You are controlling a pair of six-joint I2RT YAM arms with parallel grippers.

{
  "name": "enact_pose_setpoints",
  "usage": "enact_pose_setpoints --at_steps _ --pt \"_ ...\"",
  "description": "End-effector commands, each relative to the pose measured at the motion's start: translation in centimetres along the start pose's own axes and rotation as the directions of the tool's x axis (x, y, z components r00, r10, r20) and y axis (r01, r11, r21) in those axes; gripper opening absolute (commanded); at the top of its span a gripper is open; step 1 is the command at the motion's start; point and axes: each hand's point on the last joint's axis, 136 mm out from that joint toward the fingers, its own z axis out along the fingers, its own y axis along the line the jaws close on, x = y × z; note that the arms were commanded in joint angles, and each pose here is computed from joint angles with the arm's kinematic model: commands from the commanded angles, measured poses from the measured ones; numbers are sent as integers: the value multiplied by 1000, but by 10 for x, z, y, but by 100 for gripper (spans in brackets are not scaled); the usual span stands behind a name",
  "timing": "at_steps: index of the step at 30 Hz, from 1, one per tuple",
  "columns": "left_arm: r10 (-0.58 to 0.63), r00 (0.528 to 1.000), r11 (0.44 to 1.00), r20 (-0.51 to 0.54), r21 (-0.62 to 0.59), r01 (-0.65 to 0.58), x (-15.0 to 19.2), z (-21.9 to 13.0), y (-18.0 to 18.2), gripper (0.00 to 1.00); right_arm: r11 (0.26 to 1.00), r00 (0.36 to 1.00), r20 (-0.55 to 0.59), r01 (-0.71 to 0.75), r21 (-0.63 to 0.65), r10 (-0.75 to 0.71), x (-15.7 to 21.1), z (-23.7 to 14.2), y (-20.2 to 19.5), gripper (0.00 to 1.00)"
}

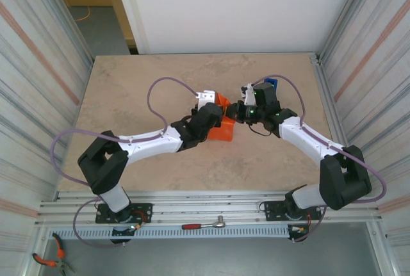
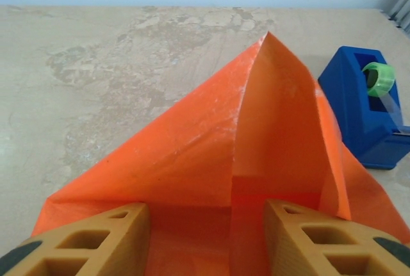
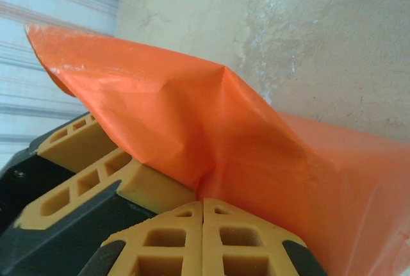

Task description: Wrap the gift box in paper

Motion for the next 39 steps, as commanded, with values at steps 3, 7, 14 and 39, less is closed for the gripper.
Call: enact_pose_setpoints --at_steps 3,7,14,39 --pt "212 932 963 -294 -98 -250 108 7 37 50 995 997 37 -65 -76 68 -22 -29 22 0" --pt "219 932 961 -290 -101 -257 109 7 36 50 994 994 83 -66 -85 73 -45 -43 27 0" --pt "221 931 961 -289 -98 -259 111 8 36 50 988 985 85 -145 -47 148 -83 -29 -3 0" --pt "230 925 955 -302 -112 -274 115 6 42 49 978 944 -290 -188 -90 155 -28 56 14 0"
